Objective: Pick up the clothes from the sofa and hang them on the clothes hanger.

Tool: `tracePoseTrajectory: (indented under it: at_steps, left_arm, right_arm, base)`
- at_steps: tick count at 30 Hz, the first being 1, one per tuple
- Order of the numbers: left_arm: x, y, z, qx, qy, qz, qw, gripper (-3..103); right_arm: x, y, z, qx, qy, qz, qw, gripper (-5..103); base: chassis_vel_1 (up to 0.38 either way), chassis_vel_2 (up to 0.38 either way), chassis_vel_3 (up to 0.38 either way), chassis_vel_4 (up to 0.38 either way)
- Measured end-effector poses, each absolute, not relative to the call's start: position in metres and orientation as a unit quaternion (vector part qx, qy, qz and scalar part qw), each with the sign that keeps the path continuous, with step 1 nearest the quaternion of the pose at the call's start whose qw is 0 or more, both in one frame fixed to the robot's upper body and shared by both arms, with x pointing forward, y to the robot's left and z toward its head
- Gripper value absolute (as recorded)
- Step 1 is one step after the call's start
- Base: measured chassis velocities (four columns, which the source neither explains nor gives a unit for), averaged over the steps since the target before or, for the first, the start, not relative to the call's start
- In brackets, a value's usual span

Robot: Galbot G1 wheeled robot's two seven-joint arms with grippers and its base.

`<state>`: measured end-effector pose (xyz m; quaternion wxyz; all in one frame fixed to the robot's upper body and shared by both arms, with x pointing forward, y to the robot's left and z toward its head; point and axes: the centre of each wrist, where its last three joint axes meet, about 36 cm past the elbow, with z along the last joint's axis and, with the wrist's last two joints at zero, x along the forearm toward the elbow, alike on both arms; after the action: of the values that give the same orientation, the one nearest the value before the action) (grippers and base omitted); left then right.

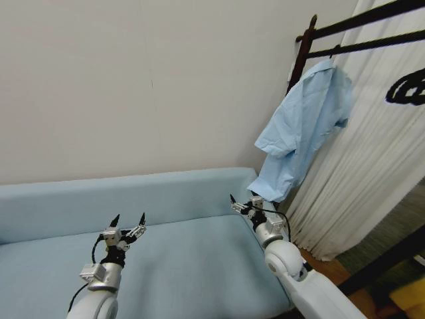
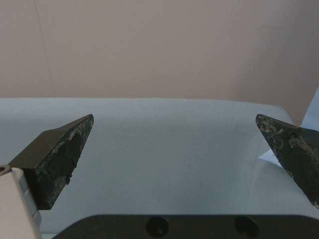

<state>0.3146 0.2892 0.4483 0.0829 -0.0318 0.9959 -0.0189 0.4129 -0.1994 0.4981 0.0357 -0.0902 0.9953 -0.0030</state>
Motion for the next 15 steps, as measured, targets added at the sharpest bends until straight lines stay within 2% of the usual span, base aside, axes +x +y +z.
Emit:
tracePoseTrajectory:
  at_steps: [5, 15]
  left_arm:
    - [0.307, 0.284, 0.444, -0.028, 0.997, -0.024, 0.07, 100]
    - [0.29, 0.277, 0.436, -0.034, 0.998, -0.032, 0.053, 100]
  right_arm:
    - [0.404, -0.194, 0.502, -0.113, 0.993, 0.034, 0.022, 100]
    - [0.392, -0.202, 0.485, -0.133, 0.991, 0.015, 0.02, 100]
  base:
    - [0.0, 0.0, 0.0, 0.0]
    - [0.0, 0.0, 0.0, 0.0]
